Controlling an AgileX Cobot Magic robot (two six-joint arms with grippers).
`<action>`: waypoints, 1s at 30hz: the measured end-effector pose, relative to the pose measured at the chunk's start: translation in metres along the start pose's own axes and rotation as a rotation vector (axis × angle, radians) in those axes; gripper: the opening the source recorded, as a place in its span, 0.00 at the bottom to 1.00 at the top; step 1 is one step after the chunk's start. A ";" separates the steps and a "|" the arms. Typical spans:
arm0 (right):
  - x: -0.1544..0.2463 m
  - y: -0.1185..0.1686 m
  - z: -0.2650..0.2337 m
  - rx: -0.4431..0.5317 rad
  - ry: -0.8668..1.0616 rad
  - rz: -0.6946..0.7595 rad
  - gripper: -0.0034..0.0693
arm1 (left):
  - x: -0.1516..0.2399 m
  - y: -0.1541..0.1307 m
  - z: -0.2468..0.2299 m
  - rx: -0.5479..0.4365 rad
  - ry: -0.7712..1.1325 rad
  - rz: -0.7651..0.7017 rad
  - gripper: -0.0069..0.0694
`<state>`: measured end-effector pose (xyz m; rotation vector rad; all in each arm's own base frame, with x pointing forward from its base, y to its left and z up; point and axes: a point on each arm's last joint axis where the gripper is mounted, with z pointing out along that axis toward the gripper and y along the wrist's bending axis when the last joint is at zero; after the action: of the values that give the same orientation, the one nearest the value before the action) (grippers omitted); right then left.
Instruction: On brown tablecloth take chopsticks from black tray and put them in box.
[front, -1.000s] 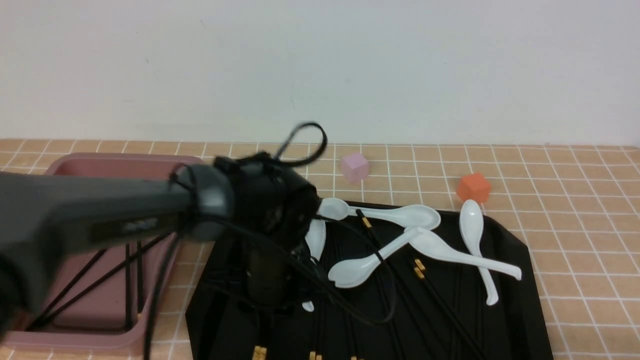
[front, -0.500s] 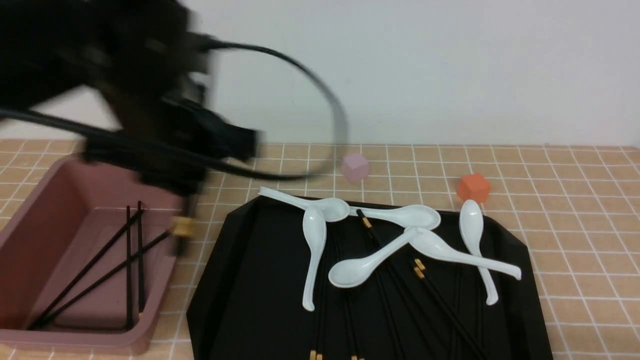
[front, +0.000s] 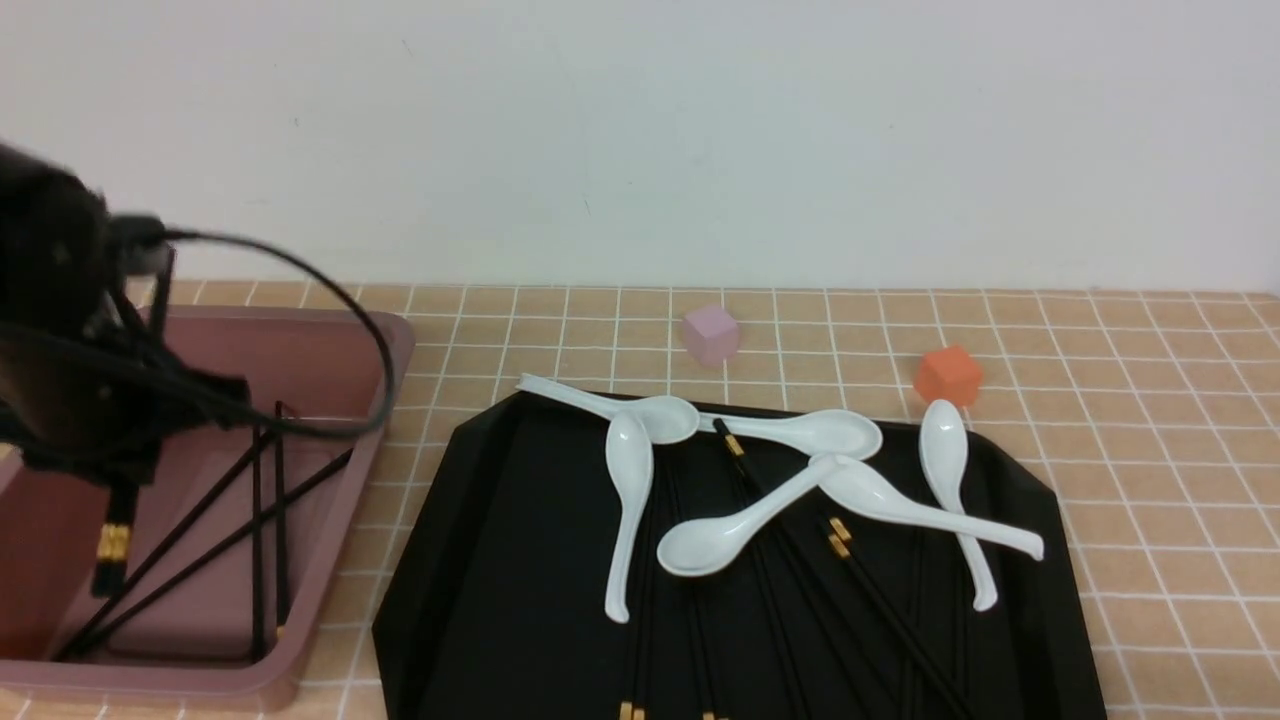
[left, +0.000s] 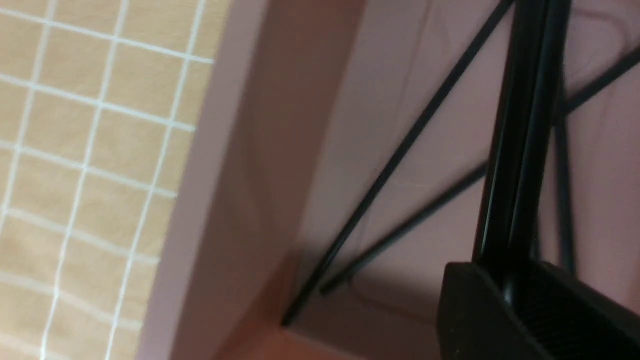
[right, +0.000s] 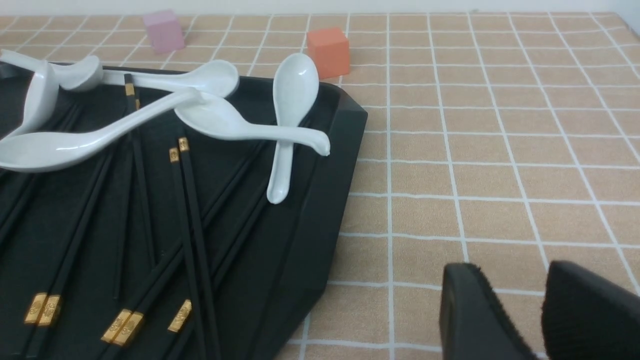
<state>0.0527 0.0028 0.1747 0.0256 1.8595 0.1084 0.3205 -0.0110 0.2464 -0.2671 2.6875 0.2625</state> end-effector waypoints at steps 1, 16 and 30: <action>0.000 0.000 0.000 0.000 0.000 0.000 0.38 | 0.000 -0.002 0.007 0.000 0.003 0.011 0.24; 0.000 0.000 0.000 0.000 0.000 0.000 0.38 | -0.001 -0.004 0.018 -0.029 0.062 0.018 0.52; 0.000 0.000 0.000 0.000 0.000 0.000 0.38 | 0.057 -0.005 -0.107 0.187 -0.118 0.040 0.07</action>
<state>0.0527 0.0028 0.1747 0.0256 1.8595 0.1084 0.2285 -0.0485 0.3169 -0.1365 2.5802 0.0369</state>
